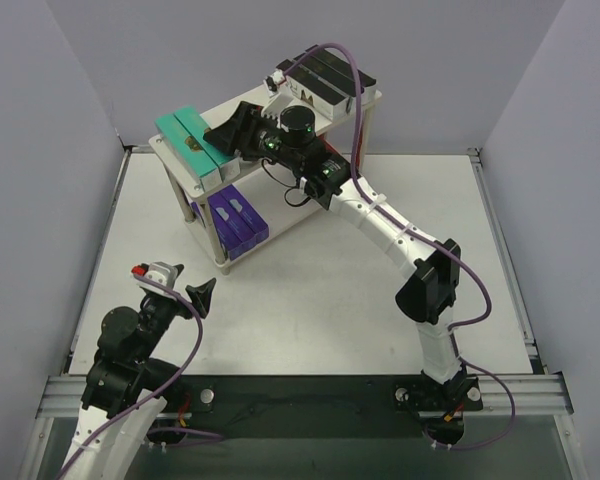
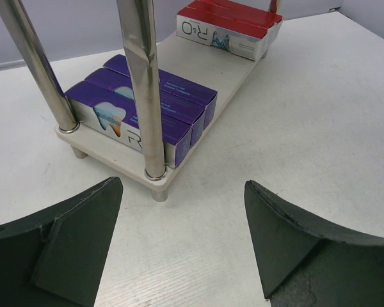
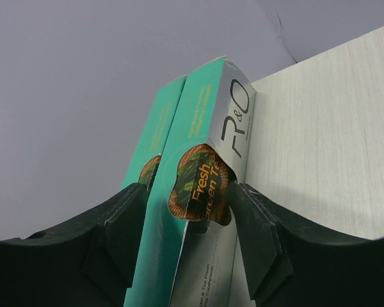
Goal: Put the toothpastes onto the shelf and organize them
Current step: Place the toothpaste on the shelf, then reset both arms
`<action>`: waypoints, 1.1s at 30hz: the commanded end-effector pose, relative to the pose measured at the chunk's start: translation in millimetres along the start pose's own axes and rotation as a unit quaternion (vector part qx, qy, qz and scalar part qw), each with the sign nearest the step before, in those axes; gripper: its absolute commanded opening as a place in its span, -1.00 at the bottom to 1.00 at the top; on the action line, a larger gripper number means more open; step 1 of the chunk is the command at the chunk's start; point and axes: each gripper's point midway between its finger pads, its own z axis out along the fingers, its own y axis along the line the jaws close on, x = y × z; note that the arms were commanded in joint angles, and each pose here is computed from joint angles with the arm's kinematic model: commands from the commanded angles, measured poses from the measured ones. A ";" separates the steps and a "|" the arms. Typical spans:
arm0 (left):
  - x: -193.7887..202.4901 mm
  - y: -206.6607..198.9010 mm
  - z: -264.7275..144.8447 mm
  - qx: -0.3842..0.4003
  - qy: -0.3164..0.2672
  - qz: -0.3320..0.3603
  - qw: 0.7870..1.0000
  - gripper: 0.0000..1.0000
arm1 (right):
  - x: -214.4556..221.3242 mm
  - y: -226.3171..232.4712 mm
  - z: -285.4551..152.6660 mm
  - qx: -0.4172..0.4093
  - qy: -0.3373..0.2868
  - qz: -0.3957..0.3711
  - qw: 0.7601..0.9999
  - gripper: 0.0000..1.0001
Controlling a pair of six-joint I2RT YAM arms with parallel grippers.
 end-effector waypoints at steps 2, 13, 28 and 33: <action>-17.1 0.7 -2.6 -0.002 -0.028 0.007 1.000 0.76 | -62.1 34.9 -38.4 -0.020 -0.077 -0.044 0.996 0.25; -38.8 7.5 -18.9 -0.027 -0.046 0.010 0.999 0.76 | -90.2 -3.8 -150.7 0.106 -0.130 -0.142 0.976 0.97; -97.2 24.2 -56.2 -0.088 -0.082 0.012 0.993 0.76 | -43.0 -122.4 -416.0 0.449 -0.155 -0.245 0.845 1.00; -102.9 30.6 -67.7 -0.113 -0.082 -0.010 0.990 0.77 | -9.3 -141.4 -470.6 0.477 -0.143 -0.254 0.829 1.00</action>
